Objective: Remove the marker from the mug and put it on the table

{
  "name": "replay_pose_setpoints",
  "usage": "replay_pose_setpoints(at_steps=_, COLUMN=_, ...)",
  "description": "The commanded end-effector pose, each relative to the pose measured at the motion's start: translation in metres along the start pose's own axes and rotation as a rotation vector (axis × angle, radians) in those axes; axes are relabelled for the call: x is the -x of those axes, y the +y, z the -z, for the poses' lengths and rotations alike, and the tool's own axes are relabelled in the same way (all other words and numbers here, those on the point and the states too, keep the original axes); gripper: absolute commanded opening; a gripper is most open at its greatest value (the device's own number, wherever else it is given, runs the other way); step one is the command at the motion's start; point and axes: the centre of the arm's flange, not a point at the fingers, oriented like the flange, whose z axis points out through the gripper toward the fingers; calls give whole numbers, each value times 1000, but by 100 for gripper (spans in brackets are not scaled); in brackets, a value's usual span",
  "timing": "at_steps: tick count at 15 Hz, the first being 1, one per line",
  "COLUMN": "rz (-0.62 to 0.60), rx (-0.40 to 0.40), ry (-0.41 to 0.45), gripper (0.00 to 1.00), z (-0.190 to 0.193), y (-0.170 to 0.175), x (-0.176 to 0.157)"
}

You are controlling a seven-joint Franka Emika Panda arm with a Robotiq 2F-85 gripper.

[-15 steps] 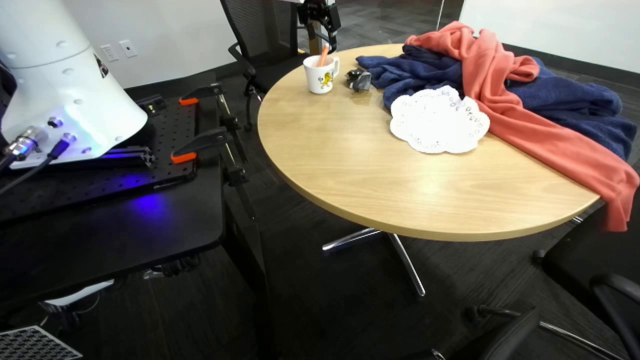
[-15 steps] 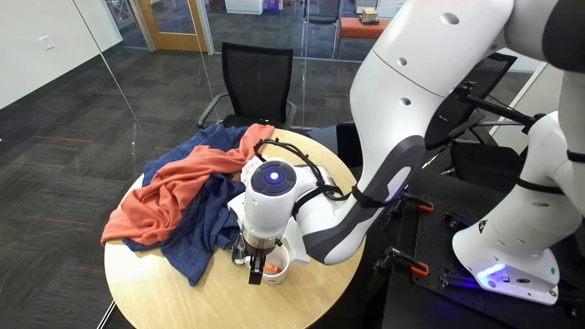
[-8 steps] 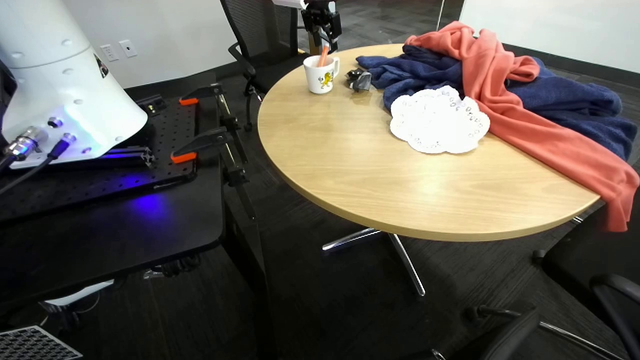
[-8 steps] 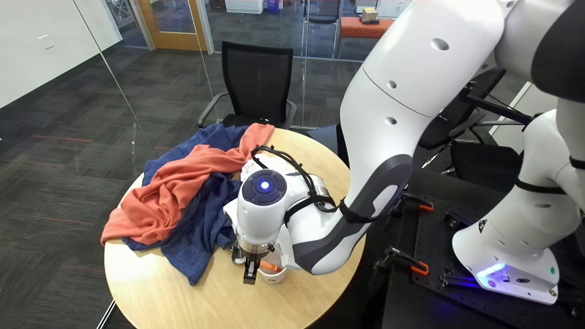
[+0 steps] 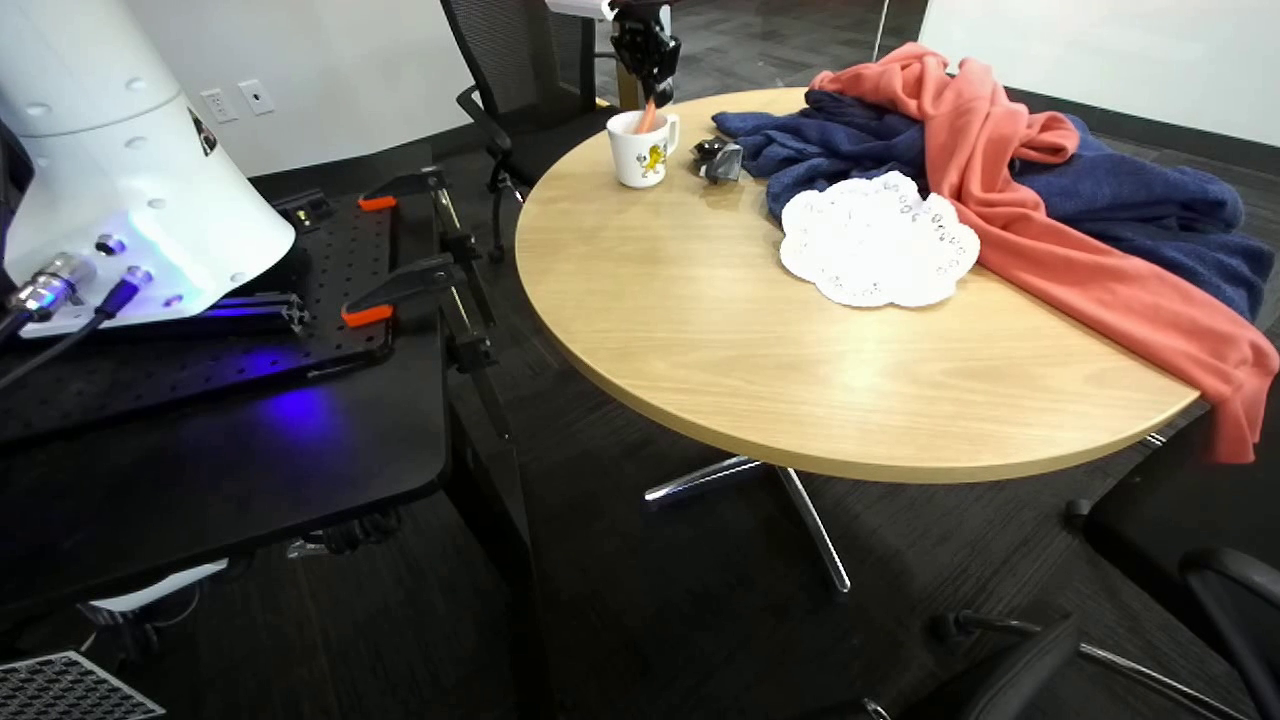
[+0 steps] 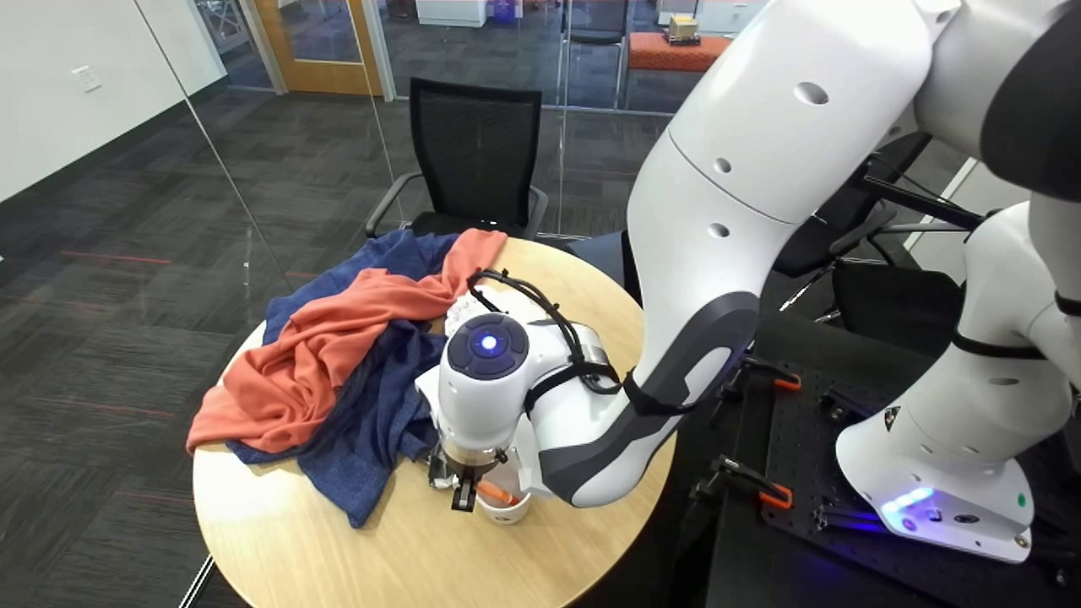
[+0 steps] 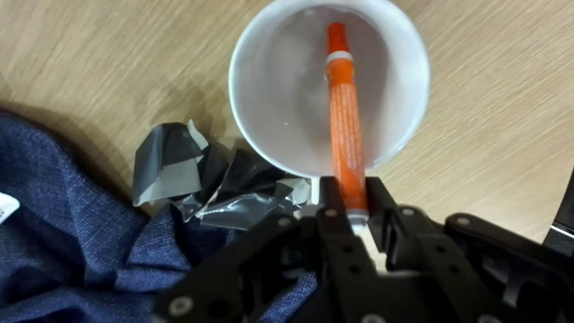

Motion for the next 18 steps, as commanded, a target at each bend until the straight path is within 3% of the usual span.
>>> replay_pose_setpoints(at_steps=1, rz=-21, rx=9, ry=11, gripper=3, z=13, y=1, x=1)
replay_pose_setpoints(at_steps=6, rz=-57, rx=33, ry=33, gripper=5, z=66, y=-1, x=8)
replay_pose_setpoints(at_steps=11, rz=-84, rx=125, ry=78, gripper=5, z=136, y=6, x=16)
replay_pose_setpoints(at_steps=15, rz=-159, rx=220, ry=80, gripper=5, z=168, y=39, x=21)
replay_pose_setpoints(at_steps=18, rz=-245, rx=279, ry=44, gripper=5, z=170, y=77, x=23)
